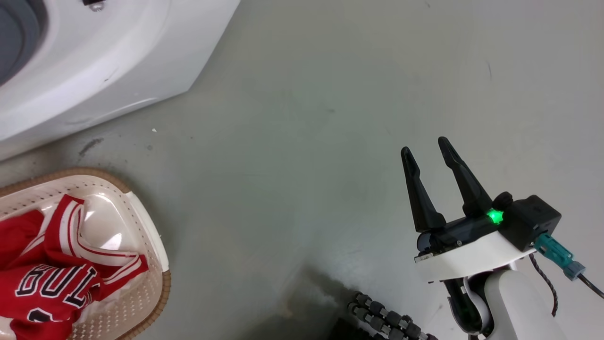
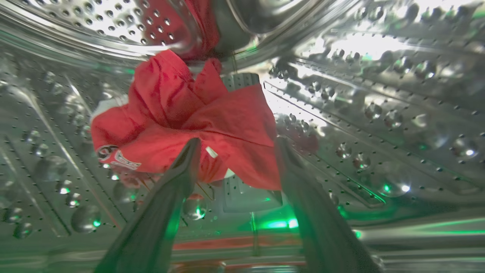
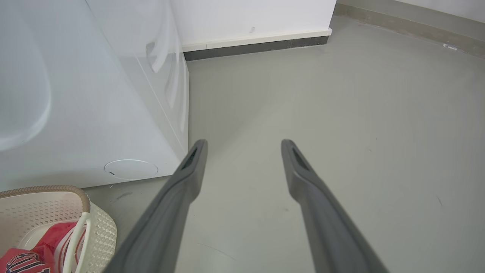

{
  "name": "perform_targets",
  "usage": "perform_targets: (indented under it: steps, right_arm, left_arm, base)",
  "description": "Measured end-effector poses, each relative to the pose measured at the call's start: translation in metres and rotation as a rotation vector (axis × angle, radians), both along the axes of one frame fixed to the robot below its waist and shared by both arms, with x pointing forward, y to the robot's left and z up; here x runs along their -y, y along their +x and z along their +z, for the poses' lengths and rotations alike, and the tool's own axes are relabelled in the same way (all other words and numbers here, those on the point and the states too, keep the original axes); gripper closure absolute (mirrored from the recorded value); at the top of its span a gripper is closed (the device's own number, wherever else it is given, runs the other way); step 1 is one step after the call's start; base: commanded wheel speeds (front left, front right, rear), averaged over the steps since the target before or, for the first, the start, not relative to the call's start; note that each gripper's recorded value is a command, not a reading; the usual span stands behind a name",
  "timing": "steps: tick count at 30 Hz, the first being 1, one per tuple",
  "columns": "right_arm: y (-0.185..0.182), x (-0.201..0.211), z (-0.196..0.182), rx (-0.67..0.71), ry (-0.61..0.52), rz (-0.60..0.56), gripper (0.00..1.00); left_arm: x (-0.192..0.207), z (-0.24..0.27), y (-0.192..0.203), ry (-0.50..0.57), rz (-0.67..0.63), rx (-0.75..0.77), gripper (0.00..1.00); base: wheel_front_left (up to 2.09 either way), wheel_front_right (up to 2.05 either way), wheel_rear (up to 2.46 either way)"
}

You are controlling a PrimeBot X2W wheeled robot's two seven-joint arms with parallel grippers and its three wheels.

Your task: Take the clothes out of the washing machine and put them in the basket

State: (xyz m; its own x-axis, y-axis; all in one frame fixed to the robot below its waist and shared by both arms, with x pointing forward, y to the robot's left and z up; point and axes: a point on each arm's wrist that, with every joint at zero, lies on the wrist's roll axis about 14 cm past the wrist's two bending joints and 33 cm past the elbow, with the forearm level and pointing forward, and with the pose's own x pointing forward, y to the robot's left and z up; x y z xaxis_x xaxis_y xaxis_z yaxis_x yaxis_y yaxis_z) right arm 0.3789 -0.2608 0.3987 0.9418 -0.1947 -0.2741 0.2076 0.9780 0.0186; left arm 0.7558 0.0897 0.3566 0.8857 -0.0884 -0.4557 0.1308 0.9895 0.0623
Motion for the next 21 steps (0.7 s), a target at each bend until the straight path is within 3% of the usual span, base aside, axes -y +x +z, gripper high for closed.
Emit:
perform_targets:
  steps: [21]
  right_arm:
    - [-0.015, -0.002, -0.029, -0.093, 0.021, -0.026, 0.00]
  left_arm:
    - [-0.001, -0.046, 0.003, 0.115, 0.051, -0.191, 0.00]
  base:
    - [0.00, 0.00, 0.00]
